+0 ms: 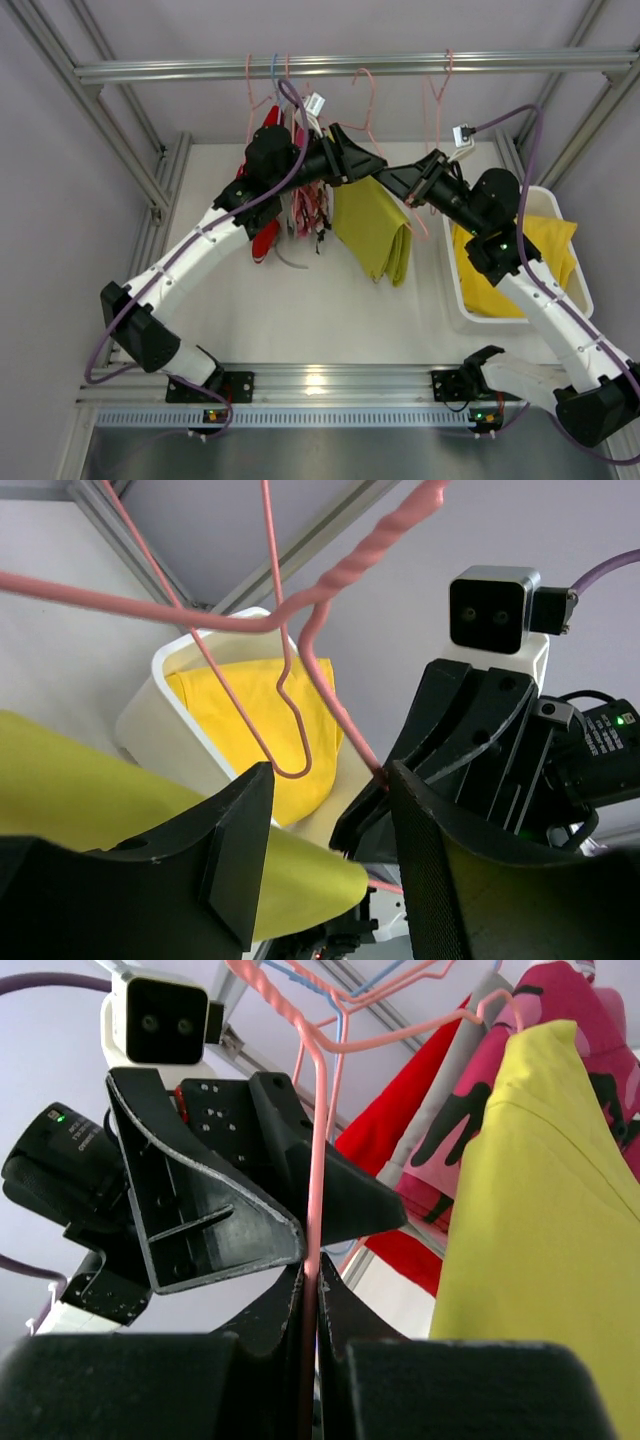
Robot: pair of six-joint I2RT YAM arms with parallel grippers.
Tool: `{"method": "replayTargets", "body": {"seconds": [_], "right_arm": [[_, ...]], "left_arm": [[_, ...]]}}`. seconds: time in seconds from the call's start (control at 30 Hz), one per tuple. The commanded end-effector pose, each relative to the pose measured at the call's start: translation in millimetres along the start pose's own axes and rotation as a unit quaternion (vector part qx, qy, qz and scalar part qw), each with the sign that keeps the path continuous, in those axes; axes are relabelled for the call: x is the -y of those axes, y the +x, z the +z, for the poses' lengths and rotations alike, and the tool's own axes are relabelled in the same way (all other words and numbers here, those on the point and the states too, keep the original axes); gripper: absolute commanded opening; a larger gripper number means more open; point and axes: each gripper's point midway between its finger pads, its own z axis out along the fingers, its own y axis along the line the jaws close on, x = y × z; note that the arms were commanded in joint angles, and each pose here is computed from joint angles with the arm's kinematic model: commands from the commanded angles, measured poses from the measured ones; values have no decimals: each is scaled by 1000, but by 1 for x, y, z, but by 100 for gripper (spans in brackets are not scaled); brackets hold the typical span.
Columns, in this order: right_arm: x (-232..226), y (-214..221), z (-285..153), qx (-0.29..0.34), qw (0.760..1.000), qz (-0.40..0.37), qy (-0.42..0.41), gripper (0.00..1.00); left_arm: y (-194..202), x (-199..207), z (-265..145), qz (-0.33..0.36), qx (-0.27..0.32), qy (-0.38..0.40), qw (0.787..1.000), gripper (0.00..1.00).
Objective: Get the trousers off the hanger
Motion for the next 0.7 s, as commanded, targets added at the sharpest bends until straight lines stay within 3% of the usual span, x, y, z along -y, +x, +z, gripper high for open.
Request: {"method": "replayTargets", "body": {"seconds": [0.0,0.37,0.67], "right_arm": [[-72,-41,-20,78,990,-49,-105,0],[-74,-30,-20,67,991,-47,-110,0],[-74,-14,-15,47,991,-56,-115,0]], "left_arm": [[-24,34,5,28,40,28,998,54],[-35,49,17,18,49,55,997,46],[-38,61,18,13,49,80,995,29]]}}
